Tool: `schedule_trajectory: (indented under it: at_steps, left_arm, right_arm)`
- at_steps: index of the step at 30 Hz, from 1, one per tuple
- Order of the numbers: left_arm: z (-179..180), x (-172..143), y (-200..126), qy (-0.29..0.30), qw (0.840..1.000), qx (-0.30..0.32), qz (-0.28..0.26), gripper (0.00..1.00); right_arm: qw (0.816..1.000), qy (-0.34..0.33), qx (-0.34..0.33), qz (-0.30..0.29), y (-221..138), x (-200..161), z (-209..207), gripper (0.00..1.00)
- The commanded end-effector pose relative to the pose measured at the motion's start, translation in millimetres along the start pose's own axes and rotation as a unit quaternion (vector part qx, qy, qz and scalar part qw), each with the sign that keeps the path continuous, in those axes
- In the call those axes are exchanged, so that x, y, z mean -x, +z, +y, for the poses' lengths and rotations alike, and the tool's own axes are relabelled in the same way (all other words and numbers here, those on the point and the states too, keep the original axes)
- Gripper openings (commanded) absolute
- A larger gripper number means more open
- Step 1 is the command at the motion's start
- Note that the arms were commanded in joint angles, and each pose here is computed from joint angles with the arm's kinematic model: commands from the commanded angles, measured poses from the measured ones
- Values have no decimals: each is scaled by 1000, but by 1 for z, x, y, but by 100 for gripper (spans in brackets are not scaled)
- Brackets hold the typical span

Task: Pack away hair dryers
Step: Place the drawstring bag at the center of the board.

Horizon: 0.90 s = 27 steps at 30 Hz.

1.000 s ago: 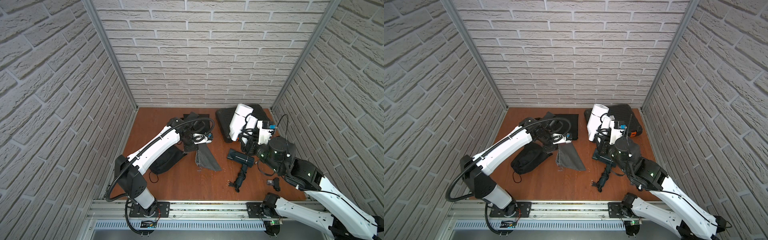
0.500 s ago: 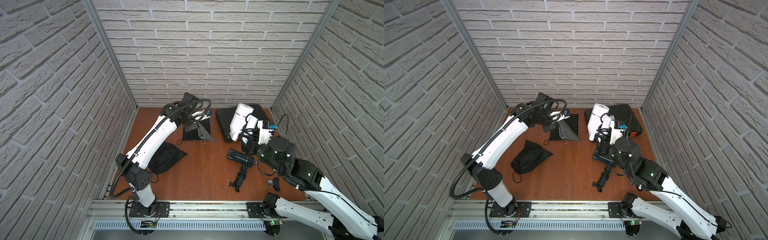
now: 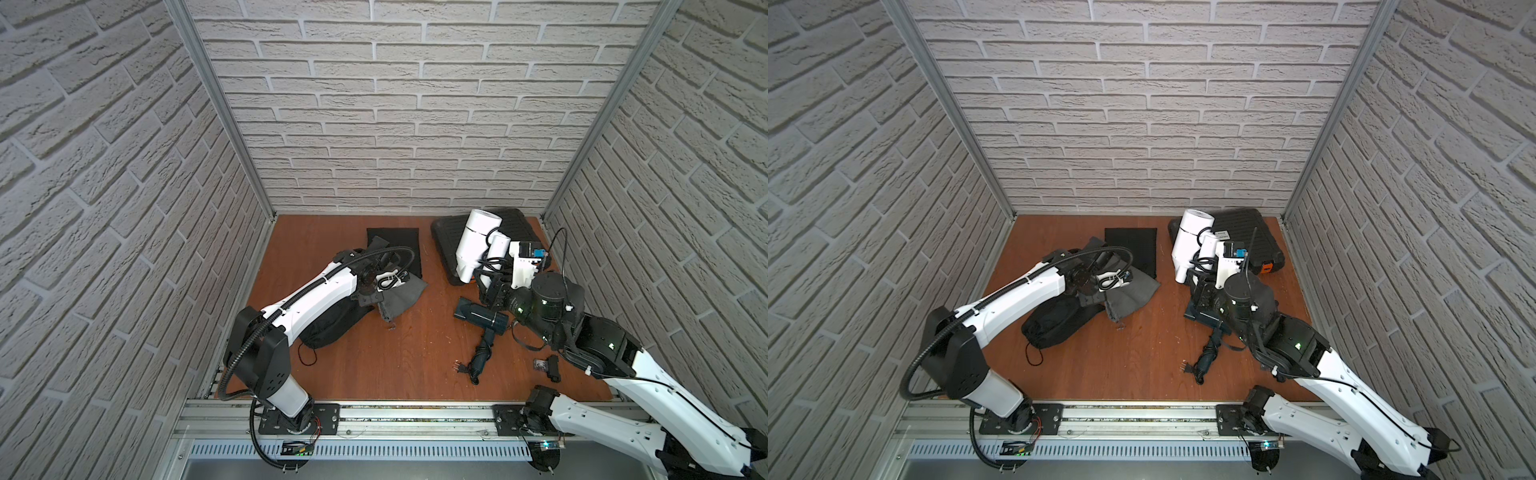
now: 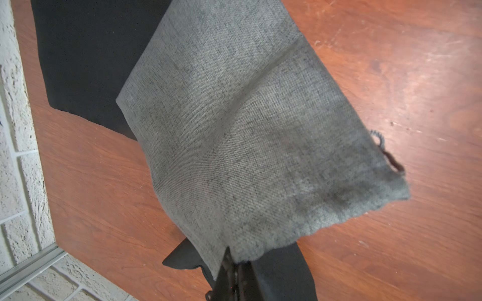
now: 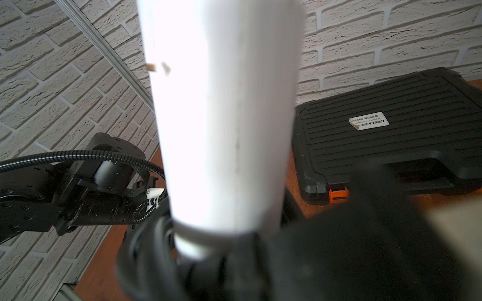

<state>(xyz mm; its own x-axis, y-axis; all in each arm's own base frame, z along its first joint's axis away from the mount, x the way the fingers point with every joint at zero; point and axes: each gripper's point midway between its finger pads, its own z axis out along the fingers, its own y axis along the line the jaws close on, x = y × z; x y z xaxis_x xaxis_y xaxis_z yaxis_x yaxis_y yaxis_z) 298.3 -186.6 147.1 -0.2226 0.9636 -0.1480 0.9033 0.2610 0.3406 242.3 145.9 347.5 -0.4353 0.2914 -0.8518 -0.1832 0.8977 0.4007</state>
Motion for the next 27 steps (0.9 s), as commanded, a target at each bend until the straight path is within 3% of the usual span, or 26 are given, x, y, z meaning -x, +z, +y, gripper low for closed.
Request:
schedule_trajectory:
  at_steps: [1,6,13,18,27]
  left_arm:
    - [-12,2,-11,23,999,-1,-28,16]
    - [-35,-6,0,64,998,-4,-17,25]
    - [-46,-12,10,82,997,-3,-9,27]
    - [-57,-20,19,134,991,-8,-4,48]
    - [-53,-25,33,193,981,18,12,50]
  right_arm:
    - [998,25,28,-50,-6,24,10,2]
    - [998,30,28,-51,-8,23,8,2]
    - [998,30,26,-49,-9,22,6,2]
    - [998,32,24,-46,-8,19,5,2]
    - [998,36,20,-47,-8,18,3,2]
